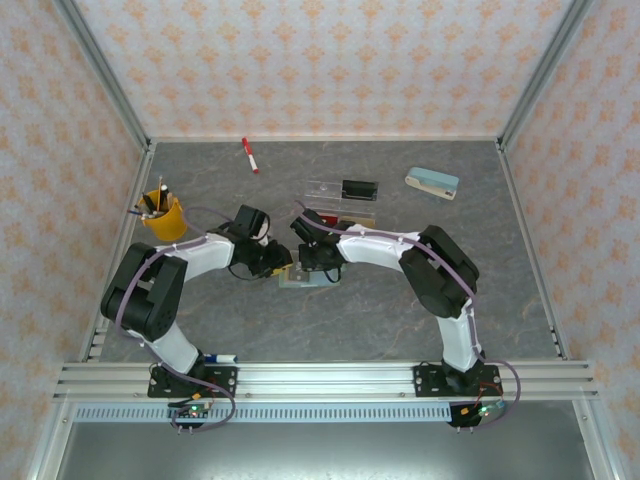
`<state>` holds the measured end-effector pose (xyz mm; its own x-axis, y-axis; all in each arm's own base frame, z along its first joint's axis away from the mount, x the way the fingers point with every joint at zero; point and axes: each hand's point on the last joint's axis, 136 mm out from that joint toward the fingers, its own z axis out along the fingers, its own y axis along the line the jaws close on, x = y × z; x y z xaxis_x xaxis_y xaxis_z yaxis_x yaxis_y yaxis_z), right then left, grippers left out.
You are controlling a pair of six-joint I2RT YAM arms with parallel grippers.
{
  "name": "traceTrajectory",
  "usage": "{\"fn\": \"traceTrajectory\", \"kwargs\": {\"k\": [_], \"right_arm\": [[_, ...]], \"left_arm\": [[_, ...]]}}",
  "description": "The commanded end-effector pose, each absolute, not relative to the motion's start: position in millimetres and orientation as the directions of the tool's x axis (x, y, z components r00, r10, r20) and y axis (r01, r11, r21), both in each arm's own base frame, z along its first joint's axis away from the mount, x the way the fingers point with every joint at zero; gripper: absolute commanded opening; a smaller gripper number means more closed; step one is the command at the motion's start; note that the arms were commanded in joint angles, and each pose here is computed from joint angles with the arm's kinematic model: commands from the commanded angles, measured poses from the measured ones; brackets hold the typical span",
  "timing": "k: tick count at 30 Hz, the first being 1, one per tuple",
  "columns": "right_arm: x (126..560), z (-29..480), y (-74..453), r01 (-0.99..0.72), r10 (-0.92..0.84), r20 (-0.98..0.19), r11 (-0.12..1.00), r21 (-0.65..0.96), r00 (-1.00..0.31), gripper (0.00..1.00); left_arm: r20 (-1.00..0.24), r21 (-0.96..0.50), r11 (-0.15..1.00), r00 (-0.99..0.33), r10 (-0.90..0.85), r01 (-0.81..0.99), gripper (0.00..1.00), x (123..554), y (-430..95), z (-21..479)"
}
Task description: Take the credit cards out of the card holder
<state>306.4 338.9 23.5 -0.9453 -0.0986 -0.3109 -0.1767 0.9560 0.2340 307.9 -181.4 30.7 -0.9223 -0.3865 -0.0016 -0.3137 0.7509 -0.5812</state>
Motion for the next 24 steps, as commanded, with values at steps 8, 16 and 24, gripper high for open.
{"fn": "traceTrajectory", "kwargs": {"k": [8,16,24], "right_arm": [[282.9,-24.4,306.2,-0.121,-0.095,-0.177,0.982,0.146,-0.980,0.24],[281.0,-25.9,309.8,-0.112,-0.085,-0.161,0.979,0.171,-0.983,0.23],[294.6,14.4,323.3,-0.076,-0.008,-0.202,0.941,0.331,-0.979,0.25]], "left_arm": [[0.011,-0.586,0.769,-0.952,-0.307,-0.255,0.26,302.7,-195.0,28.1],[0.016,-0.599,0.768,-0.962,-0.273,-0.228,0.26,300.2,-199.6,33.1],[0.001,-0.674,0.718,-0.973,-0.232,-0.172,0.22,301.1,-212.8,45.0]]}}
